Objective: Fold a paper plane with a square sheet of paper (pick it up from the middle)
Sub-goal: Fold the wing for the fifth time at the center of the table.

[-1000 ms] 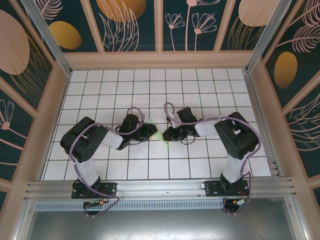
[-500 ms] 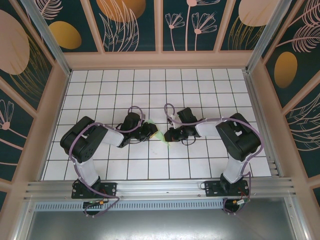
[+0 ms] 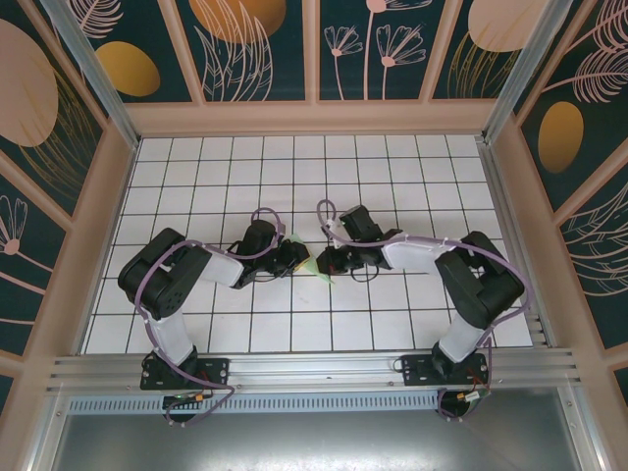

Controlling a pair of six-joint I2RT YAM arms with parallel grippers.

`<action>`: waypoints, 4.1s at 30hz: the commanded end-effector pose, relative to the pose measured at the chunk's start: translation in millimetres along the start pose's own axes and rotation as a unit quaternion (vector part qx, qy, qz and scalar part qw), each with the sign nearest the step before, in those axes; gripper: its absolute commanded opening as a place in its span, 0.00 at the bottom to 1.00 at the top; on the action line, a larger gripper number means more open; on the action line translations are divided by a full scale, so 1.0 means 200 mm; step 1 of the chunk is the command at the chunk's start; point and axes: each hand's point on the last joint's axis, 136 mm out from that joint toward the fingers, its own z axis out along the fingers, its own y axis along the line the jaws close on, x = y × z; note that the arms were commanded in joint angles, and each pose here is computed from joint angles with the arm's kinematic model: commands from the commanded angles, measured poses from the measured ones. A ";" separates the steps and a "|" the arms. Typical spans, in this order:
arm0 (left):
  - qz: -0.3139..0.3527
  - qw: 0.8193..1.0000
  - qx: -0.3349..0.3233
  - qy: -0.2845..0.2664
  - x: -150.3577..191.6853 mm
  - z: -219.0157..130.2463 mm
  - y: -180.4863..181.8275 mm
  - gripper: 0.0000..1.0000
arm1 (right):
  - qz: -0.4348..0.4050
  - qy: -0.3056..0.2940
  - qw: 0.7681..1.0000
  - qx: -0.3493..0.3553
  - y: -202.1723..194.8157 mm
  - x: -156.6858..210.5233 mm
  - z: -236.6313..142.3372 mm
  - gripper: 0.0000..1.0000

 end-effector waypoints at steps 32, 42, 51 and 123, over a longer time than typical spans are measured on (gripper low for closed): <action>-0.041 0.984 -0.174 -0.013 0.04 0.00 0.46 0.21 | 0.031 0.071 0.995 0.056 -0.24 0.20 0.08 0.00; -0.038 0.986 -0.162 -0.012 0.04 0.00 0.43 0.21 | 0.008 0.013 1.000 0.000 -0.06 -0.02 0.01 0.00; -0.037 0.986 -0.159 -0.009 0.04 0.00 0.43 0.21 | 0.008 0.041 0.999 0.026 -0.13 0.00 0.10 0.00; 0.116 0.993 -0.001 -0.026 -0.02 -0.05 -0.08 0.29 | 0.048 0.035 0.991 0.120 -0.32 0.10 0.15 0.00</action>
